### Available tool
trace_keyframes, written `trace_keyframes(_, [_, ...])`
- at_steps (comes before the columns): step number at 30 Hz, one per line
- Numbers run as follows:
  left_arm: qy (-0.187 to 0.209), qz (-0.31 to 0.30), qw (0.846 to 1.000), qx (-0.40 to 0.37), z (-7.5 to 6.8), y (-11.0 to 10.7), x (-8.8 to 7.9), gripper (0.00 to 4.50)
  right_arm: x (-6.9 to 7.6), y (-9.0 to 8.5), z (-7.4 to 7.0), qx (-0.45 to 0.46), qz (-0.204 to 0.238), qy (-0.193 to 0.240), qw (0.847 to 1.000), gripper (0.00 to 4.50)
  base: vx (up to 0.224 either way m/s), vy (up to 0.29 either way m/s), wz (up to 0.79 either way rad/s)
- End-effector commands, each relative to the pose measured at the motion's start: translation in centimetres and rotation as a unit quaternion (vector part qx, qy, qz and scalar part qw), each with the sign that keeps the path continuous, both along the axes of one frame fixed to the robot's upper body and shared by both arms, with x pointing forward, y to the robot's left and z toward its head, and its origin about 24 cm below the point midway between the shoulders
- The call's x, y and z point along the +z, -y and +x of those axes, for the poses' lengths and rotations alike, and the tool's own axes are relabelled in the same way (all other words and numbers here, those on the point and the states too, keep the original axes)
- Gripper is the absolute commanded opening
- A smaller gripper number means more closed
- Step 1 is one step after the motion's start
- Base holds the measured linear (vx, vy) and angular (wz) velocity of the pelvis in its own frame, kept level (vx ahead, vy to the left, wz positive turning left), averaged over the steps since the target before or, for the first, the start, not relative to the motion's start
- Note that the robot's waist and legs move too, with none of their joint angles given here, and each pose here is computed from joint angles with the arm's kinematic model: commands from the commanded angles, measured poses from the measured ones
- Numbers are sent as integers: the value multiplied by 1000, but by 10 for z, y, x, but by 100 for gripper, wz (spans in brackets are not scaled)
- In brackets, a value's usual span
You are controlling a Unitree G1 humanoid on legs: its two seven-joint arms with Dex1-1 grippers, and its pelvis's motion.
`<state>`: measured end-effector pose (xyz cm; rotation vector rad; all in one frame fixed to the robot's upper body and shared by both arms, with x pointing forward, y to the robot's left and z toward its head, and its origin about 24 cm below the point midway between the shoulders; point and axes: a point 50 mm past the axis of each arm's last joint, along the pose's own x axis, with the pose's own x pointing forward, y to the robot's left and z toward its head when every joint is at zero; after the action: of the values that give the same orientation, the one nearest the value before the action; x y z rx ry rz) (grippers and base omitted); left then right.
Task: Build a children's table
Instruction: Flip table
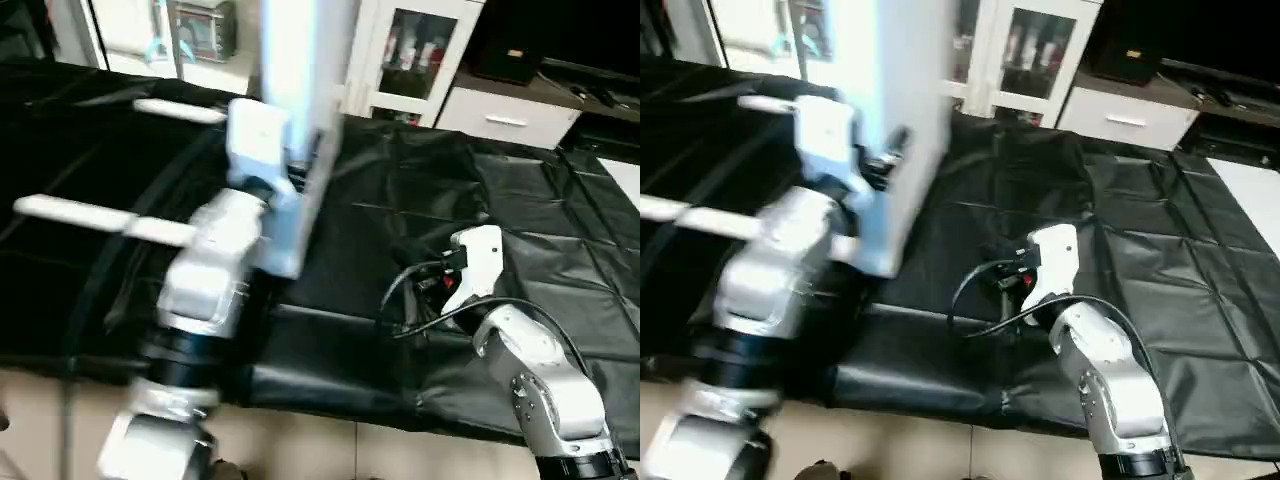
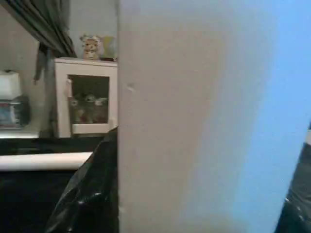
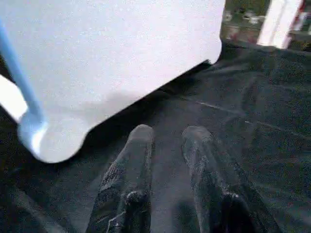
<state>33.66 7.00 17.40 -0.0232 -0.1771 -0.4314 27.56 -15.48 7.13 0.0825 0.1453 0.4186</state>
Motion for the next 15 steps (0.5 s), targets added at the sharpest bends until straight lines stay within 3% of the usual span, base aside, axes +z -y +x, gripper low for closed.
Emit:
trace_keyframes(1, [30,-35,997,-54,-12,30,22,236,0,20,6,-59,-12,-1,998,104,0,0,0])
trace_keyframes(12, [17,-27,999,-18,-12,37,20,222,4,26,7,-71,-16,4,997,104,0,0,0])
trace_keyframes(15, [10,-20,1000,4,-9,31,18,286,4,24,7,-69,-14,3,998,104,0,0,0])
